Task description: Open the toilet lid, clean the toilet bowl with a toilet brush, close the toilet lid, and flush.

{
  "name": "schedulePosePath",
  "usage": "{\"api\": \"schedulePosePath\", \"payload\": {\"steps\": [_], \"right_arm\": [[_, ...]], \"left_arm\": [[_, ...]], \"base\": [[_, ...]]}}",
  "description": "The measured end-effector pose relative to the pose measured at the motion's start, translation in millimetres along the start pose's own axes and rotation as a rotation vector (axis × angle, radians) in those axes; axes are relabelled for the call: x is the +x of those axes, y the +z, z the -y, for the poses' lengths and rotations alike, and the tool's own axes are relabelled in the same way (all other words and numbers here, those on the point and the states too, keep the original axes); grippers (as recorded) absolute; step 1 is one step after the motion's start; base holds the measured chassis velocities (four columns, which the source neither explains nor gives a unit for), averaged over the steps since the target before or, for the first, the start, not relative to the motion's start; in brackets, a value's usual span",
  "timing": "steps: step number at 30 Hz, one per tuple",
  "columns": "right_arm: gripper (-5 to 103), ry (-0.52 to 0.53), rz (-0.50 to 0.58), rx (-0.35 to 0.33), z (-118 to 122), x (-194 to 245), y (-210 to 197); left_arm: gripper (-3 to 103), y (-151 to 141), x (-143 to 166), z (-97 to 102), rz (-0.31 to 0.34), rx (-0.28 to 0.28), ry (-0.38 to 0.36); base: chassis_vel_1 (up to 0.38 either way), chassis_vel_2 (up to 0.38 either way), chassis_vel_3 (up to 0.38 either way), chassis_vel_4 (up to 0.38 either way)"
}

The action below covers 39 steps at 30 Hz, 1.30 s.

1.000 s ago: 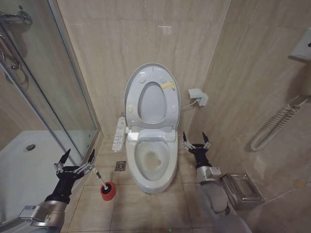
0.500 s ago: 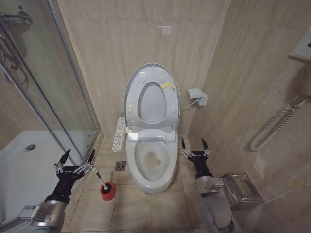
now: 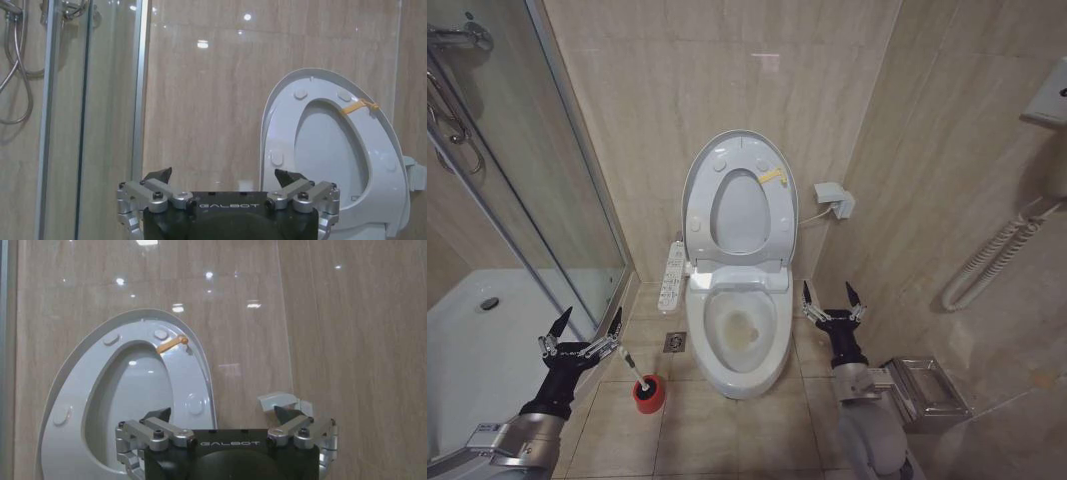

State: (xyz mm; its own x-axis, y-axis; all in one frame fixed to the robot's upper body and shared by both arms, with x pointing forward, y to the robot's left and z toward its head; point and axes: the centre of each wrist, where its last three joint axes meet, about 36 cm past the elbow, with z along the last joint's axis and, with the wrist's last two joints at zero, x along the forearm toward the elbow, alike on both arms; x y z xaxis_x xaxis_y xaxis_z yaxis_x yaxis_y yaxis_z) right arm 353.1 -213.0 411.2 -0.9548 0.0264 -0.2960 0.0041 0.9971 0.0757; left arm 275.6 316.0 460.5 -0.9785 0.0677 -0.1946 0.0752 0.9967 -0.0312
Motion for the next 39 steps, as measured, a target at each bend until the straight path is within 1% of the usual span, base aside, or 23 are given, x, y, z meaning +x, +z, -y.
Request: {"api": "schedulePosePath", "payload": {"steps": [39], "right_arm": [[100, 0.000, -0.001, -0.002, 0.2, -0.6, 0.5]], "left_arm": [[100, 0.0, 0.0, 0.0, 0.000, 0.000, 0.000]], "base": [[0.000, 0.000, 0.000, 0.000]]}}
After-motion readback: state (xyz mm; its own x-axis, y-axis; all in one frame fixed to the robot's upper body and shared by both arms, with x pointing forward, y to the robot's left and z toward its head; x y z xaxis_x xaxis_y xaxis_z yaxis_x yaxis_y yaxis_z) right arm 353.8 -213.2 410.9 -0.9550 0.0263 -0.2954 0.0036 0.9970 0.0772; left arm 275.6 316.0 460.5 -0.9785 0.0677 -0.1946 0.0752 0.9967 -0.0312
